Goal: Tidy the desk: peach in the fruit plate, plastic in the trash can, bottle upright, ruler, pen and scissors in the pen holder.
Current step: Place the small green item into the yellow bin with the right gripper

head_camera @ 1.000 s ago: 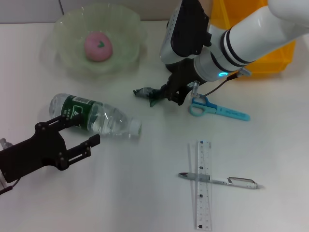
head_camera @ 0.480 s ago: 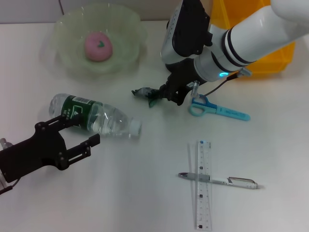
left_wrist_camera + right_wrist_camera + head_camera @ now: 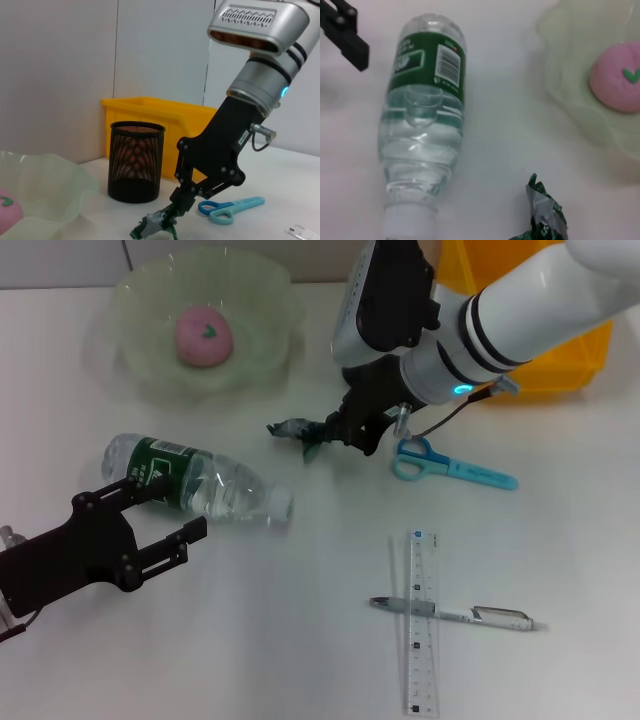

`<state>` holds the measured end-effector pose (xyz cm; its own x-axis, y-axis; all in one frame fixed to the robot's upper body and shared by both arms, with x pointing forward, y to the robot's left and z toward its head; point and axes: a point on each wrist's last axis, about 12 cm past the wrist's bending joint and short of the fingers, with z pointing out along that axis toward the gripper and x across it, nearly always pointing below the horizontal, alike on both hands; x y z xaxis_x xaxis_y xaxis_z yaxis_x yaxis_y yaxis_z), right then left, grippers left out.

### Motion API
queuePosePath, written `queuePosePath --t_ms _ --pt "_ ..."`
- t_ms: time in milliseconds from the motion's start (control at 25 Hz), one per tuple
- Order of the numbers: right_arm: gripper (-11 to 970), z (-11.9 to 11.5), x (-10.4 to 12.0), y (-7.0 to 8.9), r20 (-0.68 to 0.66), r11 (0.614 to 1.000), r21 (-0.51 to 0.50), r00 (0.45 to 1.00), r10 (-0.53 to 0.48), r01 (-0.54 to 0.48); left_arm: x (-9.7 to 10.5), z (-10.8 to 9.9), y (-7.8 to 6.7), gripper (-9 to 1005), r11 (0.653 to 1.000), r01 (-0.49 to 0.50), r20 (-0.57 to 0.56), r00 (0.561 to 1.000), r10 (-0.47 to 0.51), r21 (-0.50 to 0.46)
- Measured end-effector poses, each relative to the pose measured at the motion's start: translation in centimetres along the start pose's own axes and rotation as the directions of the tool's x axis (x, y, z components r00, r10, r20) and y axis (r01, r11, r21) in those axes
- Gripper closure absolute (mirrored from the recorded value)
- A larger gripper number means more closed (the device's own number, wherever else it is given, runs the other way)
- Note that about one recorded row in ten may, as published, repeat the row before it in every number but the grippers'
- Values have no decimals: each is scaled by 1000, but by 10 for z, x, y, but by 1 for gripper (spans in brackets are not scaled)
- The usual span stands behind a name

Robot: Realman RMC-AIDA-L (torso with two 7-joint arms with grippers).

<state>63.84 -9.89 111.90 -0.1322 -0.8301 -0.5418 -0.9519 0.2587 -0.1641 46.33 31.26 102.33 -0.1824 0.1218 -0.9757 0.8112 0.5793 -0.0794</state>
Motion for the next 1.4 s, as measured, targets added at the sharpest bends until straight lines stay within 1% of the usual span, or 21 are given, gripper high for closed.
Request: queuePosePath --t_ms 200,560,680,880,1160,1240,1400 --pt "920 -8 -3 2 18 1000 -17 1000 -1 1 0 -1 1 311 1000 2 -8 1000 -2 1" --pt "922 -13 -6 5 13 999 -52 1000 0 0 -2 -5 6 311 1000 13 -19 1000 -13 -2" --pt "922 -21 -8 2 -1 999 -47 1000 5 -5 -3 -5 7 311 1000 11 -20 1000 -11 0" --pt "923 -31 -9 4 2 998 -60 1000 15 -15 -4 -6 9 311 1000 10 -25 1000 -9 7" --pt "923 -43 -6 3 19 997 -68 999 34 -33 -5 -6 9 311 1000 10 -29 1000 -9 17" --pt "923 -45 -5 2 23 997 -65 999 43 -41 -6 -3 10 311 999 15 -53 999 -12 43" --pt "923 -52 -1 2 28 997 -58 998 54 -52 -7 -1 11 311 999 11 -56 998 -8 47"
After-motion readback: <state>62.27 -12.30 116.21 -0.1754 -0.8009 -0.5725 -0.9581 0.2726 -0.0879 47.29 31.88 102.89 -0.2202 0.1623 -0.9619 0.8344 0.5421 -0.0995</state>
